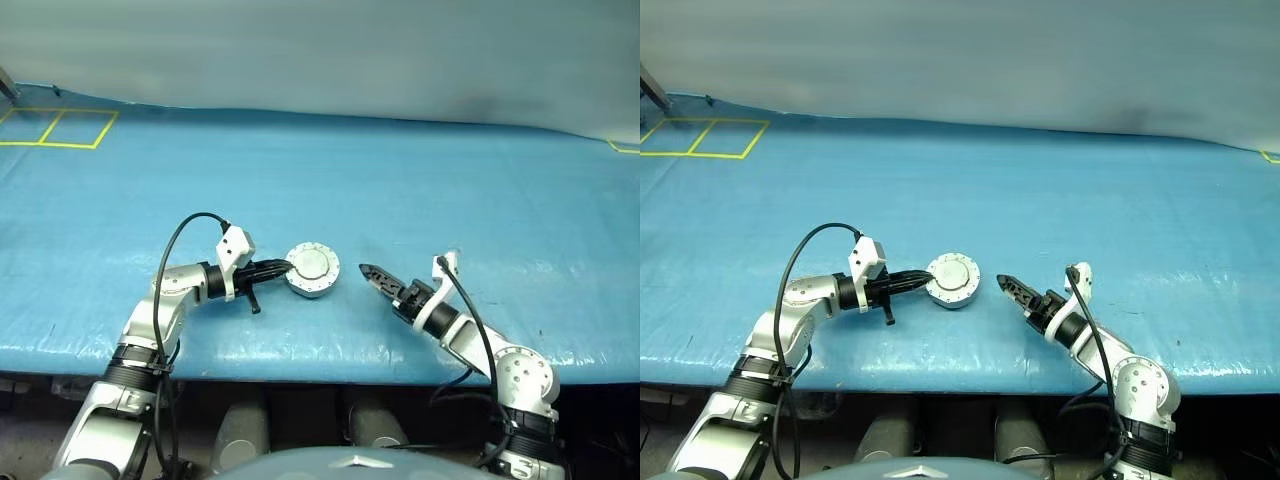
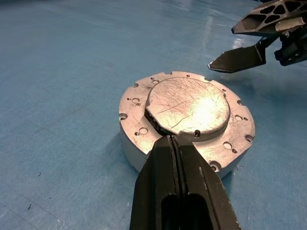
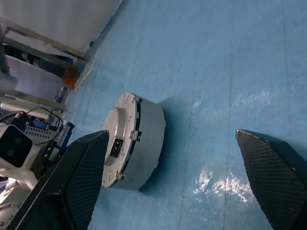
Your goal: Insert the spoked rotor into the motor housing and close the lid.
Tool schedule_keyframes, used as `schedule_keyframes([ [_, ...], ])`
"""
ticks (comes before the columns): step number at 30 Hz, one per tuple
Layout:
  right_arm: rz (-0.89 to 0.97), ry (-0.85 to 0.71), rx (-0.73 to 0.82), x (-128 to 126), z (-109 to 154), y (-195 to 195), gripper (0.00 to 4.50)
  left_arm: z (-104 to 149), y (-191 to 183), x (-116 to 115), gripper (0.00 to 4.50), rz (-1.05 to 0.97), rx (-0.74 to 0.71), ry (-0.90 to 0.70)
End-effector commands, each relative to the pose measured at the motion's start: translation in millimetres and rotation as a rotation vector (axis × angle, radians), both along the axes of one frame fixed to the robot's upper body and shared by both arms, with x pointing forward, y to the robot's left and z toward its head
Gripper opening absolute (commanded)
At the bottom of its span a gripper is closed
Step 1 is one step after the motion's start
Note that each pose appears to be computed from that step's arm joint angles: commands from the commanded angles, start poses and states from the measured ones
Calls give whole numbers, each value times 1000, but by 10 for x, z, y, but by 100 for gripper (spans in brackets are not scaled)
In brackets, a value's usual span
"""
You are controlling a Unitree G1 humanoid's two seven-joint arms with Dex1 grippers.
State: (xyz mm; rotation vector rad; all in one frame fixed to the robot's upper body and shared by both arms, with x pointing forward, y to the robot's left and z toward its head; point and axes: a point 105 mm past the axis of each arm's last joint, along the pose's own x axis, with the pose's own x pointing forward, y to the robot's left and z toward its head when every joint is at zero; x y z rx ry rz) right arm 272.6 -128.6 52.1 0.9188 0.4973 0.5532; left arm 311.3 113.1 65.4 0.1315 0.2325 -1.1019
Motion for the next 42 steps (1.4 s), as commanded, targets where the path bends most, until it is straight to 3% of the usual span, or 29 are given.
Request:
schedule_keyframes([
  [1,28,39,76,-29,-25,142,446,-26,-49,-41,0,-23,7,3],
  [12,136,45,138,35,-21,607,446,-21,-37,-49,0,-17,10,-2],
  [25,46,28,237,154,77,481,446,-34,-35,-70,0,-12,11,-2],
  [28,32,37,235,151,58,454,391,-36,-41,-66,0,-14,12,-3],
  [32,55,40,181,124,27,475,263,-37,-41,-64,0,-16,15,-3],
  [41,79,48,161,108,-10,521,263,-44,-17,-66,0,-10,19,-1],
  [42,70,57,158,119,-28,517,245,-42,-16,-68,0,-10,19,-1],
])
